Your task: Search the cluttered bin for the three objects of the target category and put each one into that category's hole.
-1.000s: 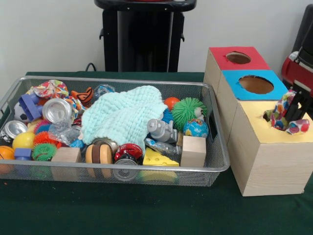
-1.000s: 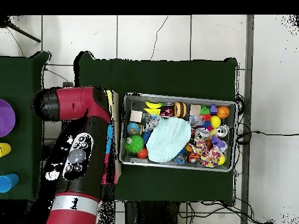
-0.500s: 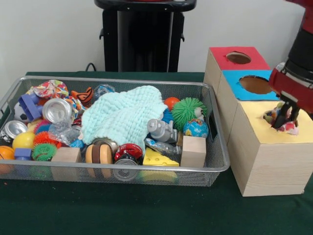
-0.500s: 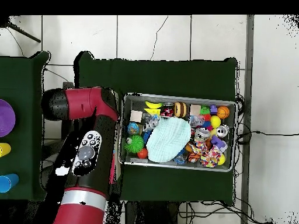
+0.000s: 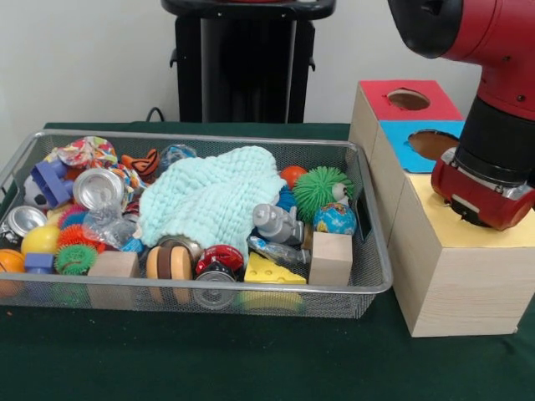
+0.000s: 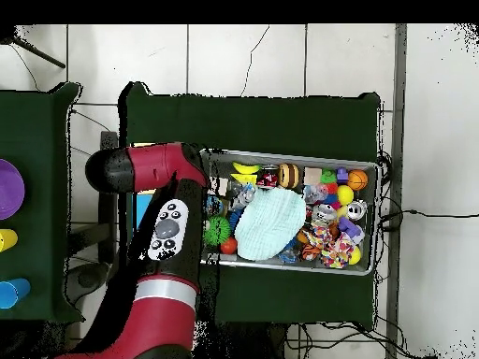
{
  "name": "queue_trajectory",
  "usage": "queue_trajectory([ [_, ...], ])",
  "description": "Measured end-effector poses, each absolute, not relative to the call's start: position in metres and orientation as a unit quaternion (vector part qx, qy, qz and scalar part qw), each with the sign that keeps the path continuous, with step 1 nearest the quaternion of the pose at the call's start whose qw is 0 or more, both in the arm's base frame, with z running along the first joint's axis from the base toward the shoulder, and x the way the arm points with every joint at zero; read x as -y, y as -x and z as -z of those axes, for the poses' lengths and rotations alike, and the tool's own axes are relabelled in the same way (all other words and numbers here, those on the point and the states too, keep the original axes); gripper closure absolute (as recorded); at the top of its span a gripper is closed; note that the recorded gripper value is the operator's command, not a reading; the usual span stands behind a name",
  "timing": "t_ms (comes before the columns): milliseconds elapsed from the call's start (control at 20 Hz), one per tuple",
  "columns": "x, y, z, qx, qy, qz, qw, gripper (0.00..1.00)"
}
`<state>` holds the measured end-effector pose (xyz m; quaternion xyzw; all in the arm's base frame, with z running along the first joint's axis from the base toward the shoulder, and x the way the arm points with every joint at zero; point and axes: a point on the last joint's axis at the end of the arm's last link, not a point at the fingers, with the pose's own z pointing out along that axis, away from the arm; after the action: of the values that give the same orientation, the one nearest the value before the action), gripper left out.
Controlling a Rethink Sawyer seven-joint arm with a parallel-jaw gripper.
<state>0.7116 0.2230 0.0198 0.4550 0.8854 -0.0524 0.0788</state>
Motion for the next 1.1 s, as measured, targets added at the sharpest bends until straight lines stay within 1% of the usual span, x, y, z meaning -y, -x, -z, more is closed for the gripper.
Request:
queue_trajectory([
  [850,-0.225,-0.709,-0.023,-0.888,-0.451,0.052,0.078,1.00],
  [1100,-0.225,-0.709,-0.042,-0.886,-0.455,0.051,0.074,1.00],
])
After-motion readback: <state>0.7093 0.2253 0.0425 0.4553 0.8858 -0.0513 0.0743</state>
